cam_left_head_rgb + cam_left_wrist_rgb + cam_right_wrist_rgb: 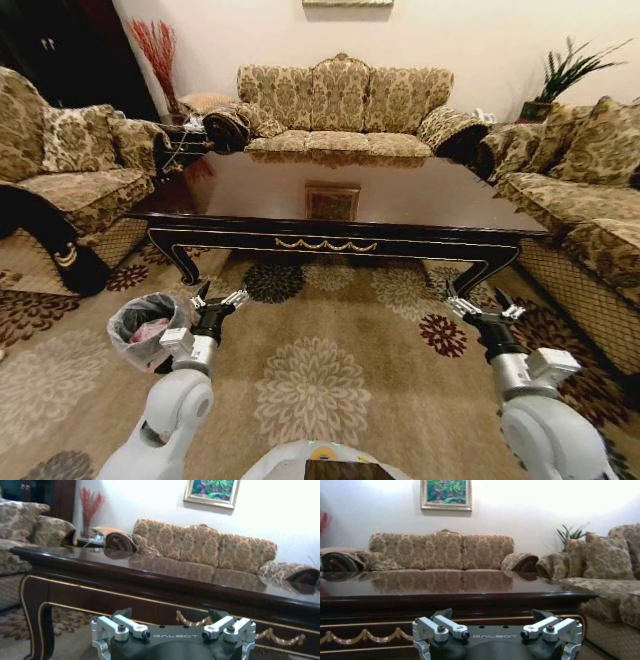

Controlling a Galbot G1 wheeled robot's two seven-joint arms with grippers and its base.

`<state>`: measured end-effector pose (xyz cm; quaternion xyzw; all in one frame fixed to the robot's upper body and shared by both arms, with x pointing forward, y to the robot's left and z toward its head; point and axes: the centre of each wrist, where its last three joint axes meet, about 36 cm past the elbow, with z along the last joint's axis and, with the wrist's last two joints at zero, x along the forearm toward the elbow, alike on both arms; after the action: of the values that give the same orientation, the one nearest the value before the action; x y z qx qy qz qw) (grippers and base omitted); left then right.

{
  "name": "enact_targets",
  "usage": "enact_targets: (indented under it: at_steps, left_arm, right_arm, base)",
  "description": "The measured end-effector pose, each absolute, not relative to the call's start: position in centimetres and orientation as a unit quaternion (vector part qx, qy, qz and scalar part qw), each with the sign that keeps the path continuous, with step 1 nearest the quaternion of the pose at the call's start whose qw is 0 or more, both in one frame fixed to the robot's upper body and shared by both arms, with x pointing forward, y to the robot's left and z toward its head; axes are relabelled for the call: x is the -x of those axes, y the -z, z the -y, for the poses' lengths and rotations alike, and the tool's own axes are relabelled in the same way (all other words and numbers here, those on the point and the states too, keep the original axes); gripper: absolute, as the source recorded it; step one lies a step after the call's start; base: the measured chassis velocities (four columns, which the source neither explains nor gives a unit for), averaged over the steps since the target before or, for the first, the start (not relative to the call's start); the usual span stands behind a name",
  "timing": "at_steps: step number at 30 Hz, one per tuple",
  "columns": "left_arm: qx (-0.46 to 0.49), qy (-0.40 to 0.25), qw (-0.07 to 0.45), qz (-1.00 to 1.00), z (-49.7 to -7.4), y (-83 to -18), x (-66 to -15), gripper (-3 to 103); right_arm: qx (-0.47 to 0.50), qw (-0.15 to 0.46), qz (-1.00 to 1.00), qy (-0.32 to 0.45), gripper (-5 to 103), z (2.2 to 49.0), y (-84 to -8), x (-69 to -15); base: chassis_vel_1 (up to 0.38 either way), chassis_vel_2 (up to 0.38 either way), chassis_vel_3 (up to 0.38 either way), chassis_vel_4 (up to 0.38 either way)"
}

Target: Move to the front of the table and place the trash on the table into the trash bin.

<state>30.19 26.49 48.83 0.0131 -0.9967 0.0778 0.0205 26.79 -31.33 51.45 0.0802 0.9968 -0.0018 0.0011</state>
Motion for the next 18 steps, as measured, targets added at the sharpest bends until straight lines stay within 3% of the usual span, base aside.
enact_targets:
  at_steps: [18]
  left_arm:
    - [-0.008,-0.072,0.019,0.997,-25.4,-48.5,-30.5,100]
  right_arm:
    - [-0.086,0.012,-0.996,0.022,100,31.6,-51.3,-25.4]
  base:
    - [0.000,0.000,0.000,0.000]
